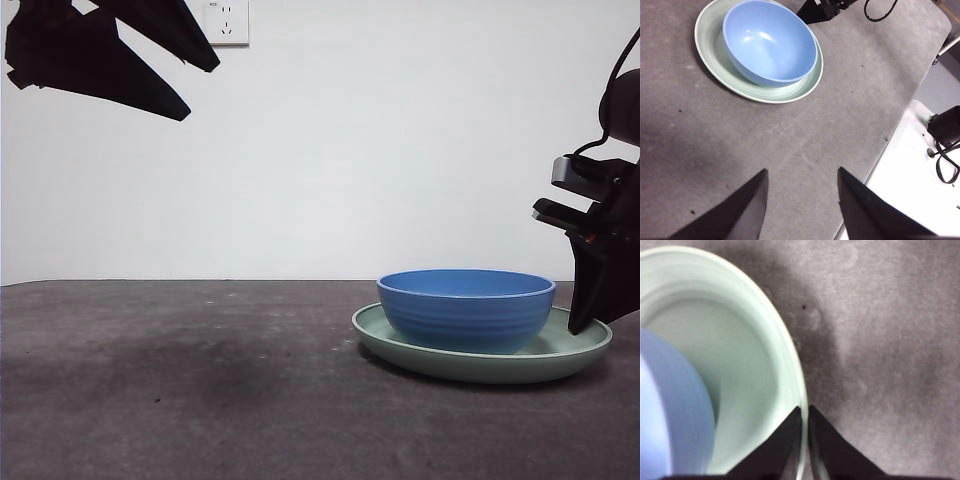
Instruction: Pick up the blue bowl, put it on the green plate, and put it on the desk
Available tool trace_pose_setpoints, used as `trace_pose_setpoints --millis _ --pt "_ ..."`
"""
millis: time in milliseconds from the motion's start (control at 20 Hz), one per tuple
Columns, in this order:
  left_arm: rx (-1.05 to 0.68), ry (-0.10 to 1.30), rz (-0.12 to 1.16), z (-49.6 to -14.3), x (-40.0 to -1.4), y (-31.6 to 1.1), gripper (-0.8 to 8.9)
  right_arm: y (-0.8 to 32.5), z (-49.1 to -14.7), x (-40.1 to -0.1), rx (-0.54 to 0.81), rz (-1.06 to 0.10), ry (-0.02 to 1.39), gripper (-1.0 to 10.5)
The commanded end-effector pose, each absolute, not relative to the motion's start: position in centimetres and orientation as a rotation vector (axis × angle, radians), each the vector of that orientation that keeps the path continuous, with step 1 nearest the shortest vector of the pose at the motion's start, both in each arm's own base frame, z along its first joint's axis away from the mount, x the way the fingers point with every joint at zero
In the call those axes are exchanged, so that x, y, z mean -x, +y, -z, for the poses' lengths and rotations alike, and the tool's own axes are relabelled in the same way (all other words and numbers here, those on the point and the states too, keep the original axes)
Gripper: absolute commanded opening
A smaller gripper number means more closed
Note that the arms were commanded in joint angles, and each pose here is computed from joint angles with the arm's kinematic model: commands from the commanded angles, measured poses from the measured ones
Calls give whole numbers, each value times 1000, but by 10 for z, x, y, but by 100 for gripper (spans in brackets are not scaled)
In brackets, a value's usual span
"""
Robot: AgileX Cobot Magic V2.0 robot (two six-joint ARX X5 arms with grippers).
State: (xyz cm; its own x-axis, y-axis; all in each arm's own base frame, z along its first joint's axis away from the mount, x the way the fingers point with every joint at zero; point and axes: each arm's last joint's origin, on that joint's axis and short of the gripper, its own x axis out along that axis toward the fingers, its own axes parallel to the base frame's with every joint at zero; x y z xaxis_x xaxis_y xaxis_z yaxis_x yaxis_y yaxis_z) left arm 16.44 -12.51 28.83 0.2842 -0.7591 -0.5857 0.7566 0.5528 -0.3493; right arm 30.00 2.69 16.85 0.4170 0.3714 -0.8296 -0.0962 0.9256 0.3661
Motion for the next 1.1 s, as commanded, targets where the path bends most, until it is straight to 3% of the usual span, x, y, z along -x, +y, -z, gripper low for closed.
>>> trace_pose_setpoints --millis 50,650,1100 --pt "7 777 1026 -291 -165 -127 226 28 -178 -303 -315 -329 1065 9" --pt "6 775 1026 -291 -165 -127 226 42 -209 -299 -448 -430 954 9" --pt "7 776 1026 -291 -165 -127 226 87 -216 -298 -475 -510 905 9"
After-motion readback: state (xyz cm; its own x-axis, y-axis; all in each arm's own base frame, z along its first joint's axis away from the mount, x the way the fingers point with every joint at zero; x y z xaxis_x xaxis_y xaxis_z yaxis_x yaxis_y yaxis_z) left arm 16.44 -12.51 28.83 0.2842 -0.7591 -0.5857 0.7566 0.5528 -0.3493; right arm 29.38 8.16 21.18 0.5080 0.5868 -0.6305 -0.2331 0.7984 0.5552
